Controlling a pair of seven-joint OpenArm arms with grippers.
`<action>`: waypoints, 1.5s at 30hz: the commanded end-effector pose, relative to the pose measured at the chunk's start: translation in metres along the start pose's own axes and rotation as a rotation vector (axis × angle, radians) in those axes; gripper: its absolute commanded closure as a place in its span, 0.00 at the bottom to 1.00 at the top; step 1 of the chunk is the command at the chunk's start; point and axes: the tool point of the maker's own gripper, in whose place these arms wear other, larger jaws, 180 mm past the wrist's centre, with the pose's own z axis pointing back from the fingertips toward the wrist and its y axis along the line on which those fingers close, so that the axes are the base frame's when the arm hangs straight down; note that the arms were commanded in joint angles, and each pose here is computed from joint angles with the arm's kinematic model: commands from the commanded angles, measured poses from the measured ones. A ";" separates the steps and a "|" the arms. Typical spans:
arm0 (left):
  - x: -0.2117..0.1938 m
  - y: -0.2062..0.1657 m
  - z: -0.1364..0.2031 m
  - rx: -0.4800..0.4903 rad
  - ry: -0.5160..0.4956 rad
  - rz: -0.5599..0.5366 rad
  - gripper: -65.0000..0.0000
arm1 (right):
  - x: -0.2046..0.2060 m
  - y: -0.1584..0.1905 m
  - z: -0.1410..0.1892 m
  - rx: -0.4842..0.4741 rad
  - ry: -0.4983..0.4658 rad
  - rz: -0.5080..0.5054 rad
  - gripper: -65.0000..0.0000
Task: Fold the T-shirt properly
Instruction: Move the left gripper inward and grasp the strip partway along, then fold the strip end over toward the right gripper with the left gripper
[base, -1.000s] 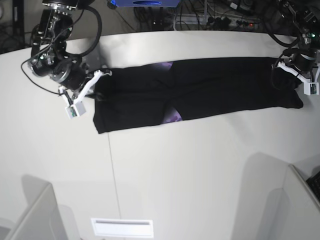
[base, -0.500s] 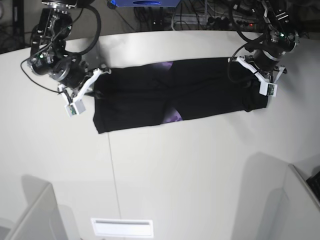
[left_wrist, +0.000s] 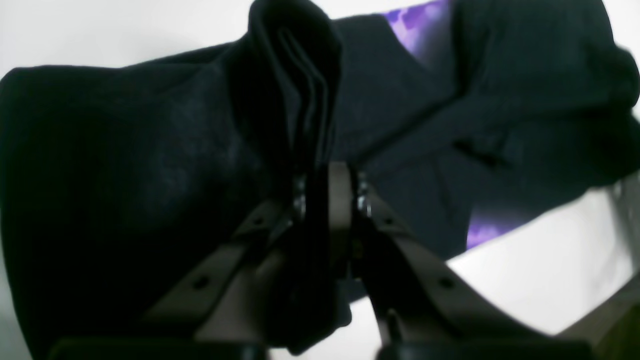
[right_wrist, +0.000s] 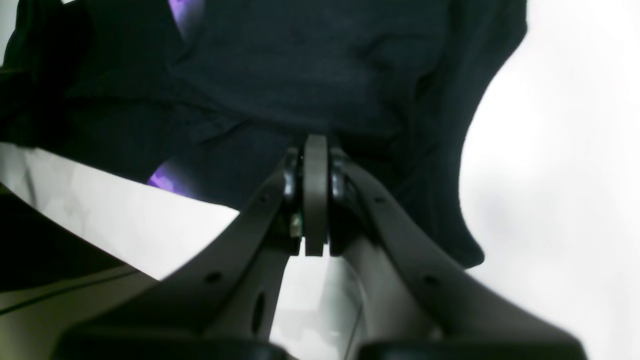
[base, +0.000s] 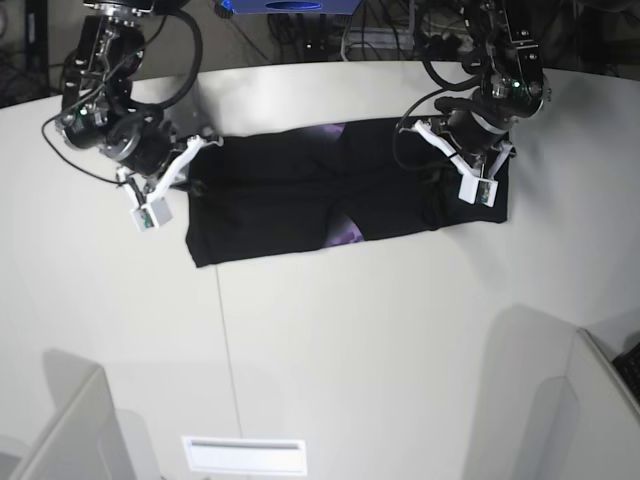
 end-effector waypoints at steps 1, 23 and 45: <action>0.013 -0.004 0.000 -0.014 -0.045 0.009 1.00 | 0.010 0.001 0.004 0.006 -0.037 0.010 1.00; 0.026 -0.034 -0.020 -0.076 -0.049 0.020 1.00 | 0.010 0.001 0.004 0.006 -0.037 0.010 1.00; 0.002 -0.034 -0.033 -0.082 0.016 0.074 1.00 | 0.010 0.002 0.003 0.008 -0.038 0.008 1.00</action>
